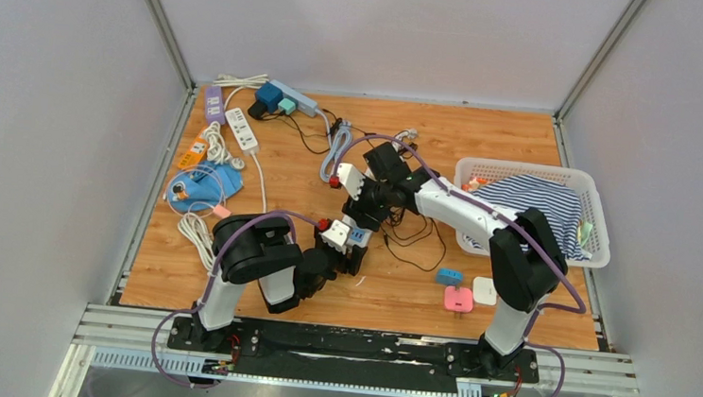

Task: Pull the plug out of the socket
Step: Remove the plug from the socket.

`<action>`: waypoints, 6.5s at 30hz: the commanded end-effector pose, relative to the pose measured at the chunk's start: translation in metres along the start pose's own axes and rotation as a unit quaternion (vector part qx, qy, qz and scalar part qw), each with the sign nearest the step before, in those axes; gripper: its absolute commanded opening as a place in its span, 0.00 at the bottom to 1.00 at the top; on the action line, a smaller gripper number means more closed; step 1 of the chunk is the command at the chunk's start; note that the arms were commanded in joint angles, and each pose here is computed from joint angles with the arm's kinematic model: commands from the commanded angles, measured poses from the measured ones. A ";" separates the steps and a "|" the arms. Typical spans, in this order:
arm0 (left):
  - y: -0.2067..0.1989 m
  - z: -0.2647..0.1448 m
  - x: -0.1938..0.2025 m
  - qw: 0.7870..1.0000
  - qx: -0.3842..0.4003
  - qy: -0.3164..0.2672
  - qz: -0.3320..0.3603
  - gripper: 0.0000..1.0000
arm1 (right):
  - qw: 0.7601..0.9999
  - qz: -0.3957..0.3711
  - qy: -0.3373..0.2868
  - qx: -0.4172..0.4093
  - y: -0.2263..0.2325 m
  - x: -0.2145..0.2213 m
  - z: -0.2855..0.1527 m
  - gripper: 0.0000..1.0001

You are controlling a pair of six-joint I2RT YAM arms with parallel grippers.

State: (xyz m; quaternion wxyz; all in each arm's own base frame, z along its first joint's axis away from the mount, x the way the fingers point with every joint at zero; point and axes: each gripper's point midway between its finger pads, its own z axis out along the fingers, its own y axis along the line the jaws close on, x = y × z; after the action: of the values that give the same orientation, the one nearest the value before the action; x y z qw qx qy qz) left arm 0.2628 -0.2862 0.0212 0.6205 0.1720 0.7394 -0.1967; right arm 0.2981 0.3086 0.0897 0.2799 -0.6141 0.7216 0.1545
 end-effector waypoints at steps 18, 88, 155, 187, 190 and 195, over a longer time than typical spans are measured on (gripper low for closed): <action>0.004 0.000 0.001 1.000 -0.004 -0.001 -0.010 0.00 | 0.986 -0.003 0.045 -0.161 0.089 0.024 -0.013 0.00; -0.002 0.001 0.002 1.000 0.012 0.002 -0.007 0.00 | 0.985 0.046 0.010 -0.166 0.072 0.021 -0.028 0.00; -0.003 0.003 0.002 1.000 0.014 0.001 -0.004 0.00 | 0.981 0.040 -0.026 -0.187 0.081 0.007 -0.041 0.00; -0.004 0.003 0.003 1.000 0.014 0.003 -0.002 0.00 | 0.985 0.038 -0.023 -0.166 0.075 0.007 -0.045 0.00; -0.004 0.004 0.003 1.000 0.014 0.002 -0.001 0.00 | 0.984 0.017 -0.012 -0.176 0.089 0.004 -0.038 0.00; -0.003 0.004 0.004 1.000 0.012 0.002 -0.001 0.00 | 0.986 -0.001 0.011 -0.168 0.096 0.005 -0.030 0.00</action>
State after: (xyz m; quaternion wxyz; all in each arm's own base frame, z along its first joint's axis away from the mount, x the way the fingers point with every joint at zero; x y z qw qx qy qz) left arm 0.2525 -0.3041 0.0225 0.6081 0.2038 0.7307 -0.2342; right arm 0.2792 0.2865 0.0969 0.2523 -0.6103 0.7296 0.1778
